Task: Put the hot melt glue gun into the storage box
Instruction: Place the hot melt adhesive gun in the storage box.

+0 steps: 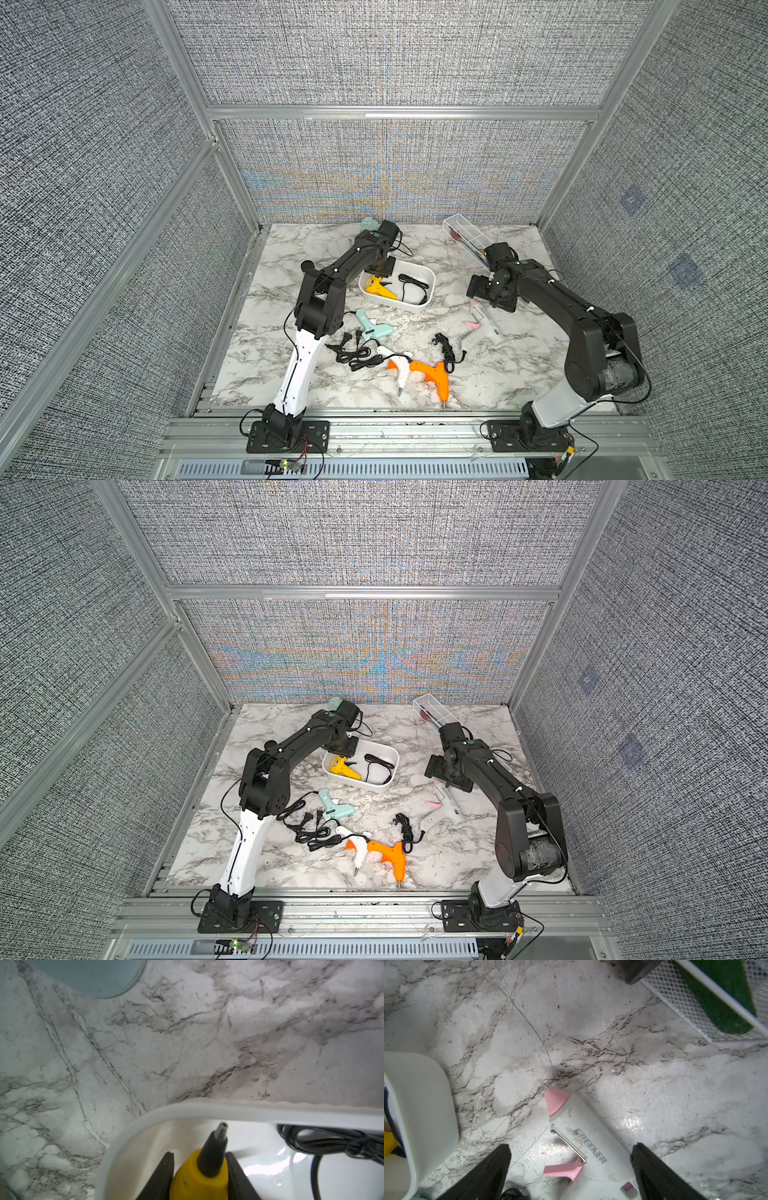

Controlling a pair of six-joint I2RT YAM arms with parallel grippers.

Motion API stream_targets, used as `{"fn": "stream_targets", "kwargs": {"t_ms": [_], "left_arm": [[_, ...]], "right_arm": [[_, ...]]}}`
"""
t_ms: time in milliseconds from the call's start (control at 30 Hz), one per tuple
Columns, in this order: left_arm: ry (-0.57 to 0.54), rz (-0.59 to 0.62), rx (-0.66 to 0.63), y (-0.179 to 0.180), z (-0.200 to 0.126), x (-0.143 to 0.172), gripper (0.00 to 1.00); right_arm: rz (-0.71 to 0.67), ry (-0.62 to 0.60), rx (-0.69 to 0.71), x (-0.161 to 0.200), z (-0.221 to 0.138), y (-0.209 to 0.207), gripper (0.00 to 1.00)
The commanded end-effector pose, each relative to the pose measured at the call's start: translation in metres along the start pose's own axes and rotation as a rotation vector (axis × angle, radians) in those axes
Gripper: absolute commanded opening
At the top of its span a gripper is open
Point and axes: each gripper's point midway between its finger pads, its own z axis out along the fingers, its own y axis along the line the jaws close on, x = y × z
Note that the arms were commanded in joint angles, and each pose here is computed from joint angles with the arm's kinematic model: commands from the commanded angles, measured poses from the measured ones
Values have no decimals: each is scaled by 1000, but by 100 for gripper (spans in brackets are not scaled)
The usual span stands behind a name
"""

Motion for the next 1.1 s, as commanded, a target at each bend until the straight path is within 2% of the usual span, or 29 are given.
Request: {"fn": "stream_targets", "kwargs": {"t_ms": [0, 133, 200, 233, 300, 333, 367, 500, 700, 833, 1067], "left_arm": [[69, -14, -15, 1, 3, 16, 23], [70, 20, -18, -3, -2, 20, 25], [68, 37, -18, -6, -5, 22, 34], [70, 40, -20, -6, -6, 23, 45], [75, 42, -28, -4, -8, 25, 75], [72, 41, -30, -3, -11, 25, 93], [63, 41, -31, -2, -16, 23, 99], [-26, 30, -25, -1, -53, 4, 99], [-236, -19, 23, 3, -151, -28, 99], [-317, -84, 8, 17, -195, -23, 99], [-300, -146, -74, 52, -211, 15, 98]], "right_arm": [[3, -4, 11, 0, -3, -2, 96], [3, -1, 12, 1, -2, -2, 96], [4, -2, 14, 1, -2, -3, 96], [3, 0, 16, 1, -1, -3, 96], [1, 0, 16, 1, -1, -3, 96], [1, 0, 16, 1, -2, -3, 96], [4, -3, 15, 0, -3, -3, 96], [4, -27, 1, -5, -14, 0, 96], [-41, -40, -50, 3, -41, 31, 96], [-84, 36, -104, 46, -39, 63, 96], [-103, 171, -171, 140, -40, 97, 96]]}}
